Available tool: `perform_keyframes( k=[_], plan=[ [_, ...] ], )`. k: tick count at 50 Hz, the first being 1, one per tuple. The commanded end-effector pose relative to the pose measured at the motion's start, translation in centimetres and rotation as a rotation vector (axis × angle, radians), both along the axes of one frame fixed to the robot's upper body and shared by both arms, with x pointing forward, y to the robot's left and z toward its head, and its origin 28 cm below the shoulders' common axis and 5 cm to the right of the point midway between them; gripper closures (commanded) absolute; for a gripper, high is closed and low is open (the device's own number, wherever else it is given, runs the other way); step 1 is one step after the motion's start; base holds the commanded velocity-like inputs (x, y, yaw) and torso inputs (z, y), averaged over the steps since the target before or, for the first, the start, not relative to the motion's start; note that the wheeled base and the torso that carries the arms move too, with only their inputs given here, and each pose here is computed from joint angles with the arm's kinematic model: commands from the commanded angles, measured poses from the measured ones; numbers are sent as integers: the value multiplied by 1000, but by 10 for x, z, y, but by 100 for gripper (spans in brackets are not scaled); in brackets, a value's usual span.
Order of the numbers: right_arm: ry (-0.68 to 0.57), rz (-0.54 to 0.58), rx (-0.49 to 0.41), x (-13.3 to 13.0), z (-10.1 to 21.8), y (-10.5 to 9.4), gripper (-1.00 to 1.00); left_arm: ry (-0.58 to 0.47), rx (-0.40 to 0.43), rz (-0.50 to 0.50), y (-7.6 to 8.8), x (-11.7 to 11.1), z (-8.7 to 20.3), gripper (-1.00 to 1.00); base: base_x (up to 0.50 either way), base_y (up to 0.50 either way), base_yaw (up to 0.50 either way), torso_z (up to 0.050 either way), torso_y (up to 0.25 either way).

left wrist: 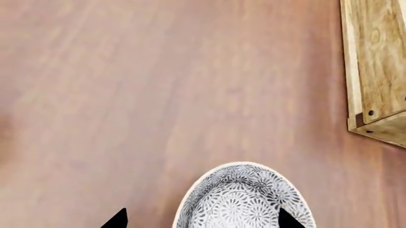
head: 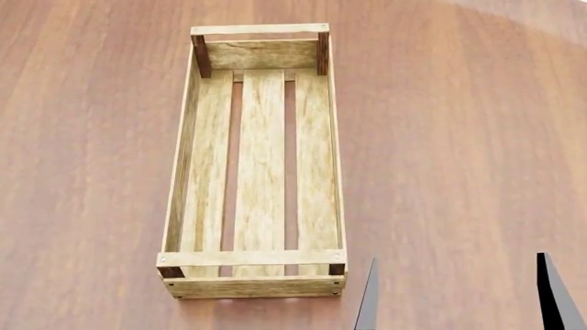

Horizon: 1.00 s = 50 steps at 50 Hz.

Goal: Stack the right bowl on the left bowl and place them in the tray.

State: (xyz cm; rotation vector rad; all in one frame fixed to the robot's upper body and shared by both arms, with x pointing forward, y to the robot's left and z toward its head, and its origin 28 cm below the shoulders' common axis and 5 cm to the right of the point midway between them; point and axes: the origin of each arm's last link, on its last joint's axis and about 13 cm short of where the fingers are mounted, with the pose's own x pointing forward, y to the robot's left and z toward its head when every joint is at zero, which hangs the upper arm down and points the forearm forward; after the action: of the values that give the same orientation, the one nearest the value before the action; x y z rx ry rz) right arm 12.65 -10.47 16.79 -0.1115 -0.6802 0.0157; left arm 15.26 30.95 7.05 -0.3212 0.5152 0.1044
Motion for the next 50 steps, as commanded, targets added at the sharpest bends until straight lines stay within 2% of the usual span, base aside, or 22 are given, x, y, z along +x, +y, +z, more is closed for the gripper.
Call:
perform_keyframes(
  k=[1,28,50],
  plan=[
    [-21,-20,-20,2,2,-2,-100,-16,-46,31,4,-3,-8,-100,0,0,0,0,0],
    [-16,-21,-23,2,0,-2,-100,3,-123,52,7,-6,-21,-100,0,0,0,0,0],
    [-14,-19,-25,2,-1,-1,-100,25,-133,63,7,-8,-31,-100,0,0,0,0,0]
  ],
)
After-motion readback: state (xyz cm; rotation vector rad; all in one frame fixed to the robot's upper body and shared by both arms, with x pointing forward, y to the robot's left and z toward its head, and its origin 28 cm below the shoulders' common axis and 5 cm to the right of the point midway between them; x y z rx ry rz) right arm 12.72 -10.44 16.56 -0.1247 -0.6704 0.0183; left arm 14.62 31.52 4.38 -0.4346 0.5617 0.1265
